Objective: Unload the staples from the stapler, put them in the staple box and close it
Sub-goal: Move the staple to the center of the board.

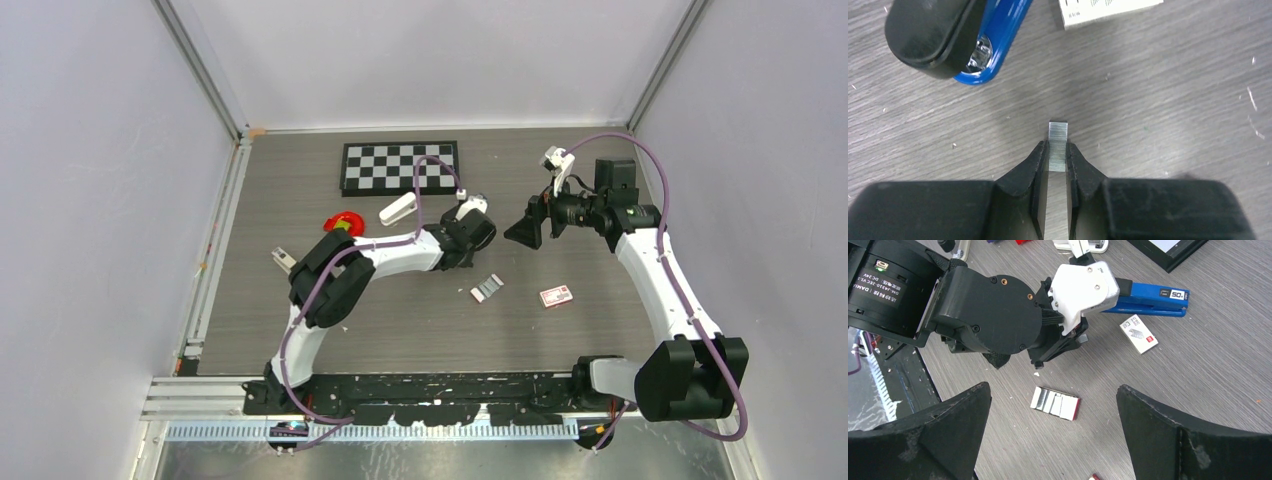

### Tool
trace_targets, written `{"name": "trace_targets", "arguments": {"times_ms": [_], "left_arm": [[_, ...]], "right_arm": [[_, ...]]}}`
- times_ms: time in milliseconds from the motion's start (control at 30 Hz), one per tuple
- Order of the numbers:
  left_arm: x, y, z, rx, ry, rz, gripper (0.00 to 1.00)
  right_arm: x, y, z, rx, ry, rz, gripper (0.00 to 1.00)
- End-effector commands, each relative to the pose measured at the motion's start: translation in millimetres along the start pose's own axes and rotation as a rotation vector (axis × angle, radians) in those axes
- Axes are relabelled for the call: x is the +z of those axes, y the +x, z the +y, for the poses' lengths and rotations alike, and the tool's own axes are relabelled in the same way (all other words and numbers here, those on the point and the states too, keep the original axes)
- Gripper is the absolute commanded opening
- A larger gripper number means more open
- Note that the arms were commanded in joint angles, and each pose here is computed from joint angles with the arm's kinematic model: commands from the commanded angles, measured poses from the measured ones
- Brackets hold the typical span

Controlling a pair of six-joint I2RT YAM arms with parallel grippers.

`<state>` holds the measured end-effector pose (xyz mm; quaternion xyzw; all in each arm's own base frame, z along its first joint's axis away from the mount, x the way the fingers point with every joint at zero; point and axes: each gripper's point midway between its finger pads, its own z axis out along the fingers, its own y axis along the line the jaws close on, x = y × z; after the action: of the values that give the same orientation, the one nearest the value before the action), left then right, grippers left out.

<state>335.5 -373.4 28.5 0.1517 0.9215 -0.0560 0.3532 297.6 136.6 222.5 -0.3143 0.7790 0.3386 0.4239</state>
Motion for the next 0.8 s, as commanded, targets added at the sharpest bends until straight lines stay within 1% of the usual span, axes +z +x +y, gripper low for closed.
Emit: {"name": "trace_targets", "arguments": {"times_ms": [0,100,200,333,533,633,767], "left_arm": [[-29,-5,-9,0.084,0.108,-0.008,0.14],[-45,-2,-7,0.161,0.166,-0.009,0.14],[-58,11,-2,0.227,0.213,0.004,0.14],[-77,40,9,0.286,0.285,0.027,0.14],[-94,75,22,0.292,0.351,0.028,0.15],[-98,81,23,0.291,0.371,0.020,0.16],[-98,92,25,0.306,0.379,0.046,0.18]], "right_arm": [[-5,-20,5,-0.038,-0.020,-0.044,1.00],[-6,-20,7,-0.040,-0.027,-0.047,0.99],[-5,-20,8,-0.039,-0.035,-0.047,1.00],[-4,-19,10,-0.038,-0.057,-0.049,1.00],[-4,-17,20,-0.048,-0.111,-0.060,0.99],[-3,-16,20,-0.045,-0.118,-0.059,0.99],[-3,-16,22,-0.049,-0.128,-0.061,1.00]]}}
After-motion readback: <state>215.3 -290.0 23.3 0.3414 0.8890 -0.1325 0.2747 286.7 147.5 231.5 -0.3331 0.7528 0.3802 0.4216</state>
